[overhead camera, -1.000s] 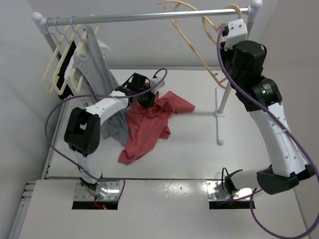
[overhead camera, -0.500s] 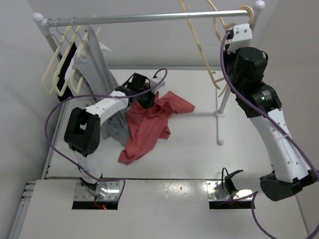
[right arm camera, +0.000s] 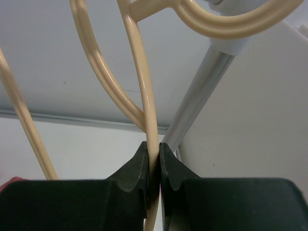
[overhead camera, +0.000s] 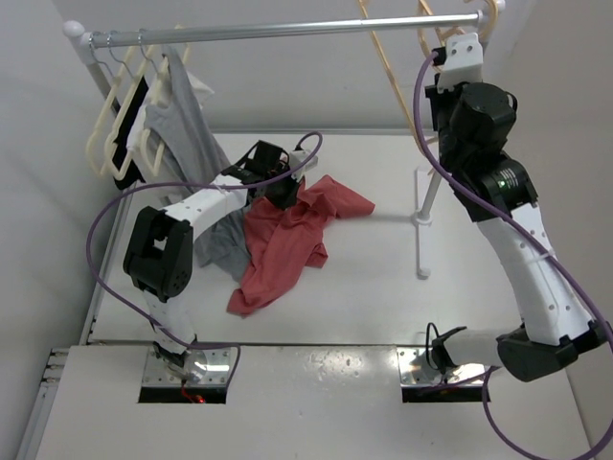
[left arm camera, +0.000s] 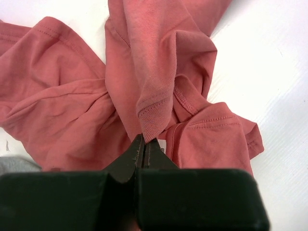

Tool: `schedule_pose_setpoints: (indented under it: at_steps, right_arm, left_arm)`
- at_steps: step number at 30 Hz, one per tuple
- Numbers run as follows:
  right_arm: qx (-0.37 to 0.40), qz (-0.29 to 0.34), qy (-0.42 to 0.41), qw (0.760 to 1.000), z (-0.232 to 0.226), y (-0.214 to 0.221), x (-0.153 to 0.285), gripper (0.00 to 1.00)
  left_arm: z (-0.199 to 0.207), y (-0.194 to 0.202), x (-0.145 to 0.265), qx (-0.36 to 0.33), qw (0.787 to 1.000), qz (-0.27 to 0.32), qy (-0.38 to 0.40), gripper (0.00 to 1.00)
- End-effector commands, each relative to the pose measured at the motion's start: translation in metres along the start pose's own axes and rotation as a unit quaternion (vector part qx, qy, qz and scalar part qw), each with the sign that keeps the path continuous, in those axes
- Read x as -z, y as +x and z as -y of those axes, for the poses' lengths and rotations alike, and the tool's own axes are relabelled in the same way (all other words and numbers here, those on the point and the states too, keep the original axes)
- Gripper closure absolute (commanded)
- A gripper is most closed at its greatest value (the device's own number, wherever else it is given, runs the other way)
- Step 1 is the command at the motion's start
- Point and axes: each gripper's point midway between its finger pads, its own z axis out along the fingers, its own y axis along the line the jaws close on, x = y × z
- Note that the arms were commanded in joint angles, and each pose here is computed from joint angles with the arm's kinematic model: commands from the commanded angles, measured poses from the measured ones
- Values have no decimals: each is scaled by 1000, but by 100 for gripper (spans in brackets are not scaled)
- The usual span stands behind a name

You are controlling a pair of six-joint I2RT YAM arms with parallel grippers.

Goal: Place the t-shirt on the hanger
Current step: Grab a hanger with the right arm

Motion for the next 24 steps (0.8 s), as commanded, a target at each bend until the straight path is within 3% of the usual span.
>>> schedule_pose_setpoints:
  at_steps: [1,7,12,21,24]
  right_arm:
    - [-24,66,3,998,16,-38,14,100]
    - [-4,64,-136,989,-24,-22,39,100]
    - [-15,17,-230,973,-61,19,59,100]
    - [-28,-64,-256,964,-84,90,74,100]
    - [-31,-144,-252,957,-101,156,79,100]
  left_arm:
    - [2,-16,15,-12,1000,24,-7,100]
    - [3,-16,15,-7,1000,24,-7,100]
    - [2,-16,15,-12,1000,24,-7,100]
    - [2,-13,17,-6,1000,19,-11,100]
    - [3,-11,19,-6,1000,18,-11,100]
